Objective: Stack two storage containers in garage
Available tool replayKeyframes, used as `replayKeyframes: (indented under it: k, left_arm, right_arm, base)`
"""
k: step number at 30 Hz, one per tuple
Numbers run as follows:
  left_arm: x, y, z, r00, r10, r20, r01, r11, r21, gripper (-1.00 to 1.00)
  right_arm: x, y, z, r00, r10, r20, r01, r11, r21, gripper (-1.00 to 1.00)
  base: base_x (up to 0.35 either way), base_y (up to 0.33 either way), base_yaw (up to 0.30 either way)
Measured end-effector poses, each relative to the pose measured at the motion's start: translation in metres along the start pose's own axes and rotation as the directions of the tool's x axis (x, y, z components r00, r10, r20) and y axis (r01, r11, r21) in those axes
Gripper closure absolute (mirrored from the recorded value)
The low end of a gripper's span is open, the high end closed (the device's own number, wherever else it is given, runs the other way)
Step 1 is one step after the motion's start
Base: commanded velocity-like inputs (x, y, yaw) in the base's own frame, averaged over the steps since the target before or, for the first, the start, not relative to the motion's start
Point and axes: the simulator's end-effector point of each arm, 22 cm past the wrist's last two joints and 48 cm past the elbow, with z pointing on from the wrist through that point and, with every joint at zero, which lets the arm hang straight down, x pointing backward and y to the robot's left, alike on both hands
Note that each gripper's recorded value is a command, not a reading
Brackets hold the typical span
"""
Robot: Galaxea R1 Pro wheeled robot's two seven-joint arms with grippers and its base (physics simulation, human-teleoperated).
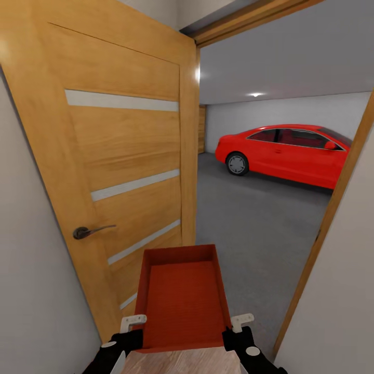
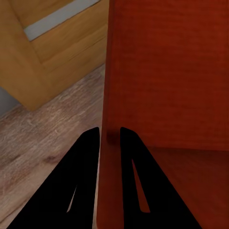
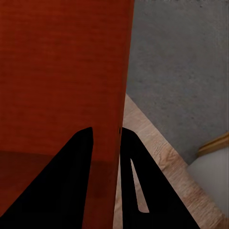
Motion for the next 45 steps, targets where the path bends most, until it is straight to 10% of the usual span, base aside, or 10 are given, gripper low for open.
replayKeyframes:
  k: [45]
  left_arm:
    - [-0.009, 0.002, -0.002, 1.000, 0.026, -0.006, -0.026, 1.000, -0.006, 1.00]
  right_arm:
    - [0.001, 0.003, 0.000, 1.000, 0.025, -0.004, -0.025, 1.000, -0.004, 1.00]
  base:
    - [0.000, 0.000, -0.245]
